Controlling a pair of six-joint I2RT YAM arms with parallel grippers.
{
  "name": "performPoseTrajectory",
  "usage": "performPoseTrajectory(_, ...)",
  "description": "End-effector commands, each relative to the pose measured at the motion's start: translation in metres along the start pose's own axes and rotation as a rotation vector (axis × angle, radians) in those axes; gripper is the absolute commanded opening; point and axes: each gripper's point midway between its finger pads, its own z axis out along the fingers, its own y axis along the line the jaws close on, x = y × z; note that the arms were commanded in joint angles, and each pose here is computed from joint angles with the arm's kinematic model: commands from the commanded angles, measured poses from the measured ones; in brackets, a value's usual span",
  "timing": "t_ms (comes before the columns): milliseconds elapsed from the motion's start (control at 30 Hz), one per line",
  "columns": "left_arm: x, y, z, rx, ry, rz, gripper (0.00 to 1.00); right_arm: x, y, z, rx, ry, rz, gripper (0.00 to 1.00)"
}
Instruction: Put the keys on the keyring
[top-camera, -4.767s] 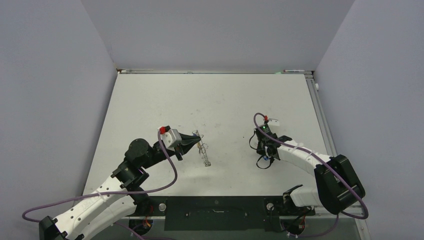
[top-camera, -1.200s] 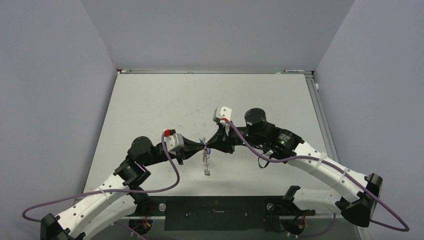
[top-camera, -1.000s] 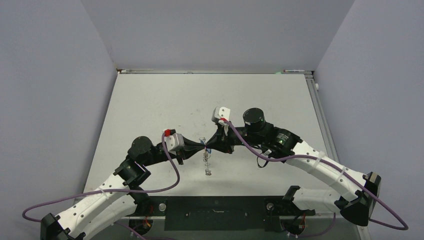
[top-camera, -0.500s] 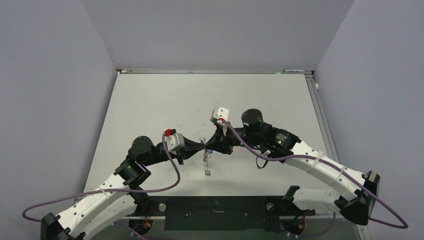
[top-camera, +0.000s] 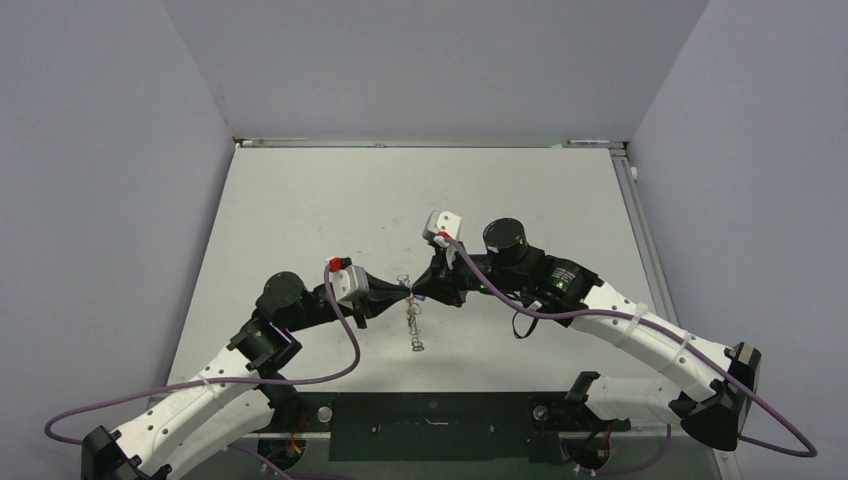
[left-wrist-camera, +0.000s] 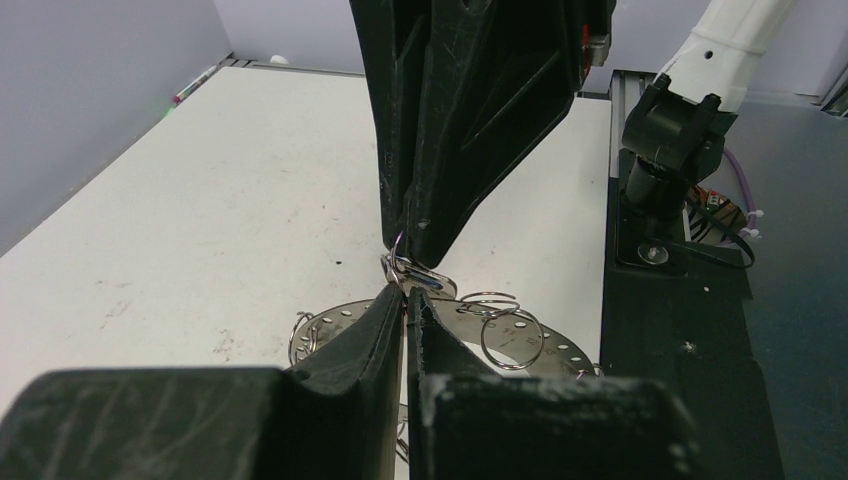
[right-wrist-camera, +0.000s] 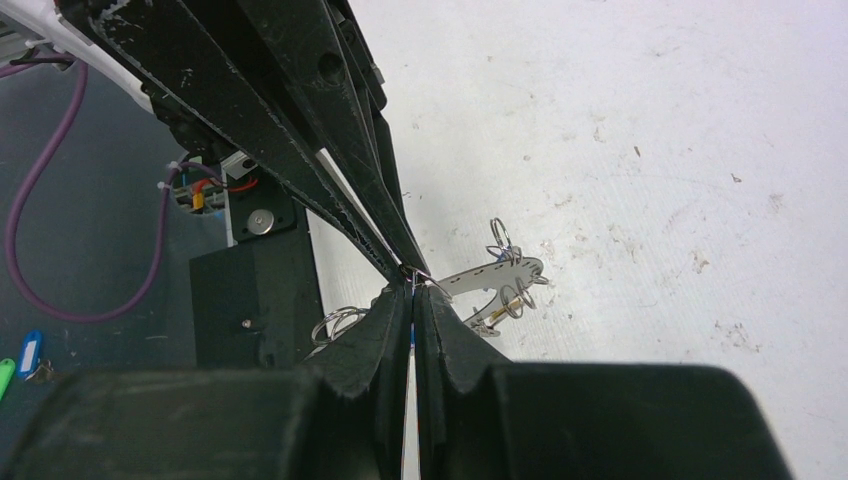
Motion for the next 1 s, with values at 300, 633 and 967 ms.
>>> performPoseTrajectory(300, -0.035, -0.005, 0.000, 0.025, -0.108, 0.064, 0.00, -0.020, -0.013, -0.009, 0.080, -0.067, -0.006, 0.05)
performPoseTrajectory(633, -0.037, -0.004, -0.002, 0.016, -0.117, 0.069, 0.00, -0.016, -0.014, -0.011, 0.084, -0.063, -0.005, 0.05)
performPoseTrajectory(967, -0.039, -0.004, -0.003, 0.015, -0.130, 0.078, 0.00, -0.011, -0.013, -0.006, 0.066, -0.050, 0.008, 0.11)
